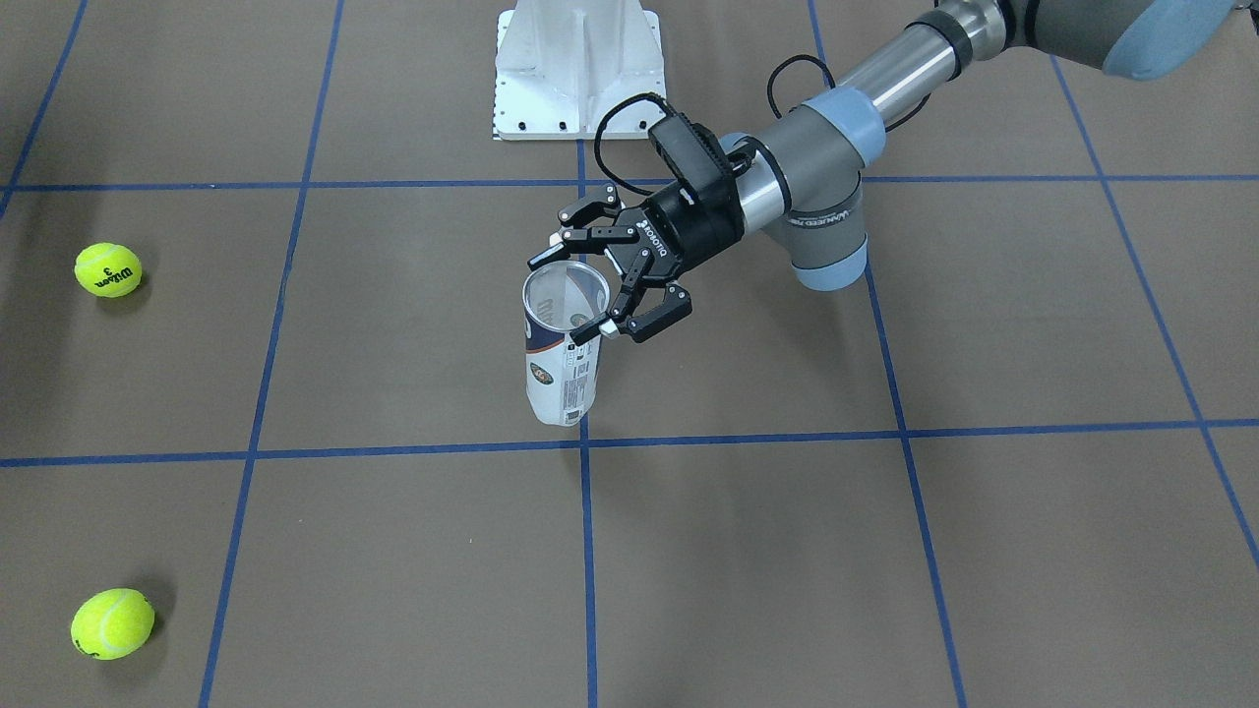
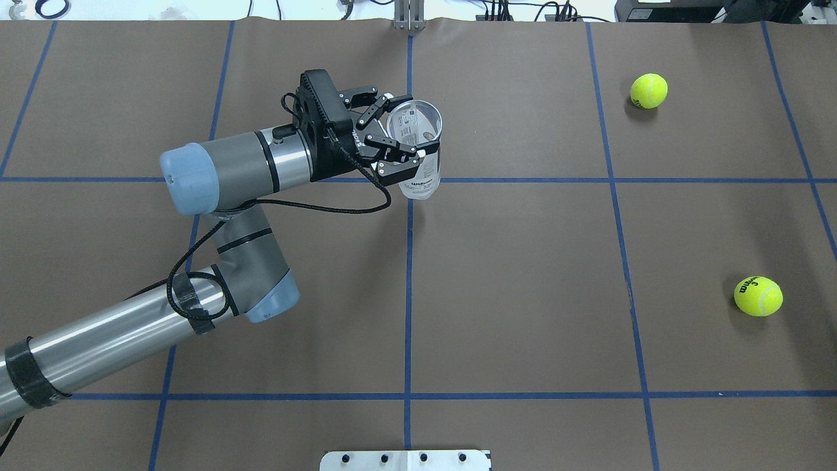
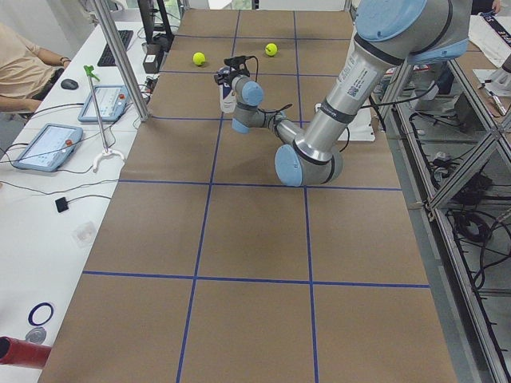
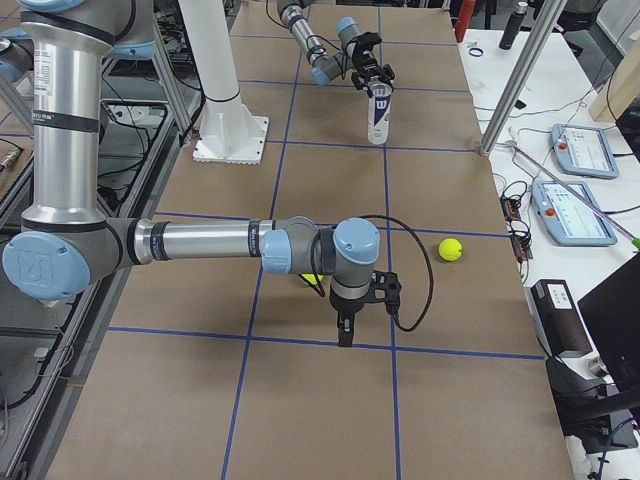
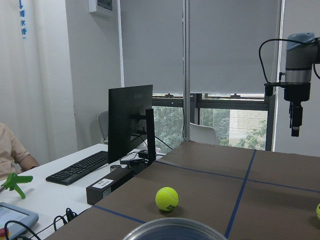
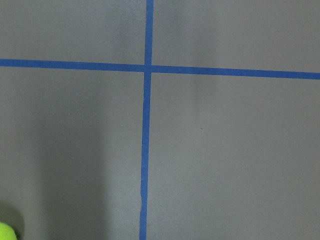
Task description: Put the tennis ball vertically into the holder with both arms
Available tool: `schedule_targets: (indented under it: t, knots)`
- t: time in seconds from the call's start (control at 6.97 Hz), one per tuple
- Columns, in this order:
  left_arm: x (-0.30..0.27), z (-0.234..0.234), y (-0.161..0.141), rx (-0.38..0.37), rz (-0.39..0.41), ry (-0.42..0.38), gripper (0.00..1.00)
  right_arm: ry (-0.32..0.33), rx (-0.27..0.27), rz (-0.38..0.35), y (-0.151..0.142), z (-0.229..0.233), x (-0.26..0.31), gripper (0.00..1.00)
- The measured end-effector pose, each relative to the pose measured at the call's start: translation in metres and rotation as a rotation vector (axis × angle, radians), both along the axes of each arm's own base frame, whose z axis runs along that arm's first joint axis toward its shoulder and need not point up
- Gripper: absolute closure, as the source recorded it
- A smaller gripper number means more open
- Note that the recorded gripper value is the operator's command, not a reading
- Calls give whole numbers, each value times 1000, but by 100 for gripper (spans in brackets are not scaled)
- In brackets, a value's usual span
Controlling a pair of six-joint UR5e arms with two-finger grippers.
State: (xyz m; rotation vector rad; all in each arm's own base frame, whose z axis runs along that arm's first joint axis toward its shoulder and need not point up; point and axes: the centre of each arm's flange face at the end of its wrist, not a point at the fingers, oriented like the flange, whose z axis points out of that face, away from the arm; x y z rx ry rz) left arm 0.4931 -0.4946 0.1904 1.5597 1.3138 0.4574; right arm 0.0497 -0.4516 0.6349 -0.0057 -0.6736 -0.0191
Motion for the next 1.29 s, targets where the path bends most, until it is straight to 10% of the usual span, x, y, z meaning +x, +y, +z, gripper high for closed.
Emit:
schedule_targets:
  t: [1.29]
  knots:
    - [27,22,7,-32,28,-53,4,0,-2,0,0,1,0,0]
